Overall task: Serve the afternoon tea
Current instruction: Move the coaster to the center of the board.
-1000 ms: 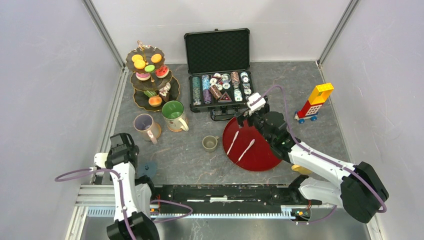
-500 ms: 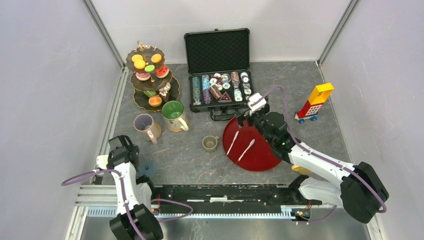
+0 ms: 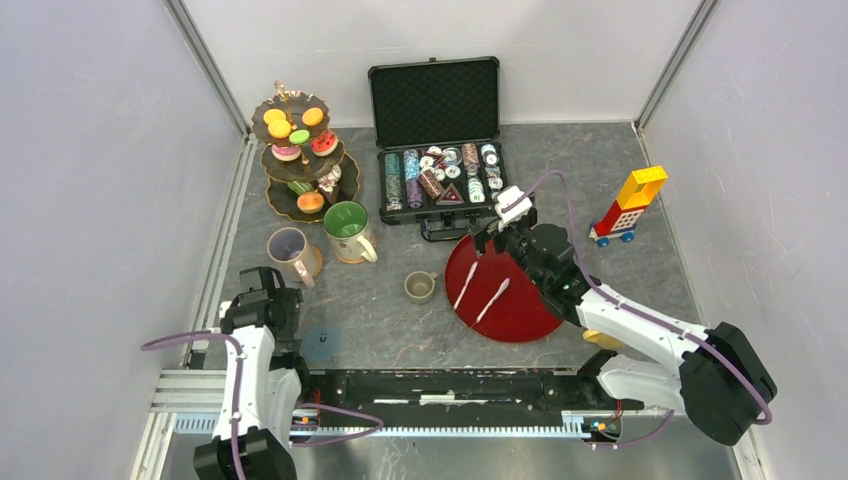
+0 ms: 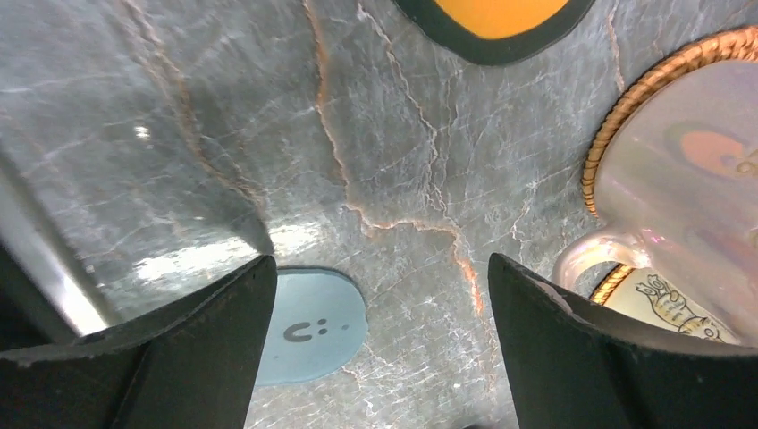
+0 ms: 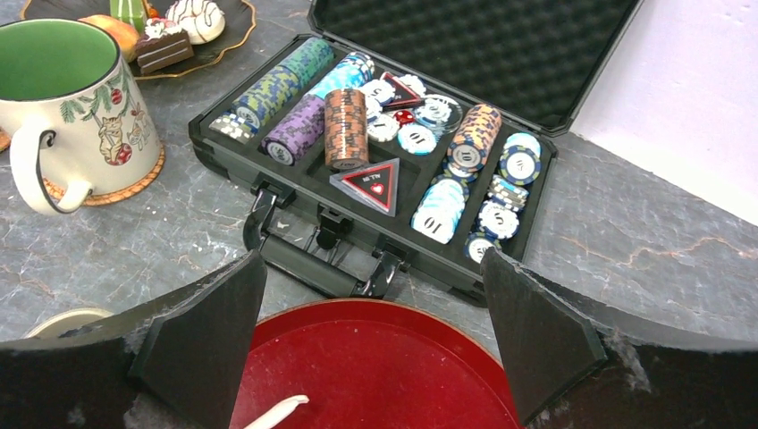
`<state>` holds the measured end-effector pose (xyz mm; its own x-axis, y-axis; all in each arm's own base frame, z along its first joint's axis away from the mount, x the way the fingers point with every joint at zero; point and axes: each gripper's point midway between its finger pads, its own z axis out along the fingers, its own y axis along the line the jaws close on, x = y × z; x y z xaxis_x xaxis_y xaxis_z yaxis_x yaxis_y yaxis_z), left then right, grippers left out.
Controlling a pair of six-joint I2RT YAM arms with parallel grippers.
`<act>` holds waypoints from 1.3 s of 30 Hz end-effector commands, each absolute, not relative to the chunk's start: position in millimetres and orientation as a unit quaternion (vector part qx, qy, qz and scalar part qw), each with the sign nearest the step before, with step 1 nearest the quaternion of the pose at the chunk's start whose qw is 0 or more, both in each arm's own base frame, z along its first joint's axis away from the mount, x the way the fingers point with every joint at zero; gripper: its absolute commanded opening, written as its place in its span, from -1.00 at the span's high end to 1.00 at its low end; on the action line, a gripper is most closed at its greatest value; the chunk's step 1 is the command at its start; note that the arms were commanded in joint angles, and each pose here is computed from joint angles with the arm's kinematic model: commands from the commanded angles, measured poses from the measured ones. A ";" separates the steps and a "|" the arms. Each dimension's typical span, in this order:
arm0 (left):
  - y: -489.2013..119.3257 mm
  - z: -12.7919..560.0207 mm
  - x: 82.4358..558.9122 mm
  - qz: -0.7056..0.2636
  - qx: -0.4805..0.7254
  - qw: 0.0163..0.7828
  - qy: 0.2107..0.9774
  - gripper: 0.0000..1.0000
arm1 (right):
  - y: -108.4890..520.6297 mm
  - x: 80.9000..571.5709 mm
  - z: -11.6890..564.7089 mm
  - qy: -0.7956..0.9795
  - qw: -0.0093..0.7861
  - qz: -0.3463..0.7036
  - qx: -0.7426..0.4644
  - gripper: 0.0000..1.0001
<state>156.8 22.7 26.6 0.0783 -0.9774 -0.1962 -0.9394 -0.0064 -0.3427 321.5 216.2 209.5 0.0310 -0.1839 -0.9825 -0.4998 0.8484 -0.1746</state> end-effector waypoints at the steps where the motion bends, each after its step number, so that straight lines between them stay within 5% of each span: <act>1: 55.8 63.3 147.8 0.034 -0.685 0.255 0.682 -0.92 | 232.0 321.0 222.2 0.671 0.678 0.153 -0.259 -0.96; 11: 93.0 159.8 174.5 0.085 -0.565 0.389 0.723 -1.00 | 330.5 283.7 228.9 0.655 0.628 0.266 -0.326 -0.96; 20: 57.4 259.3 220.6 -0.011 -0.373 0.521 0.768 -1.00 | 457.9 200.8 218.7 0.647 0.574 0.291 -0.408 -0.96; 29: -0.1 298.1 225.3 -0.049 -0.152 0.580 0.799 -1.00 | 543.4 153.5 166.1 0.666 0.534 0.274 -0.442 -0.96; 39: -0.4 306.2 211.8 -0.023 -0.123 0.617 0.777 -1.00 | 582.8 132.0 111.7 0.667 0.508 0.254 -0.482 -0.96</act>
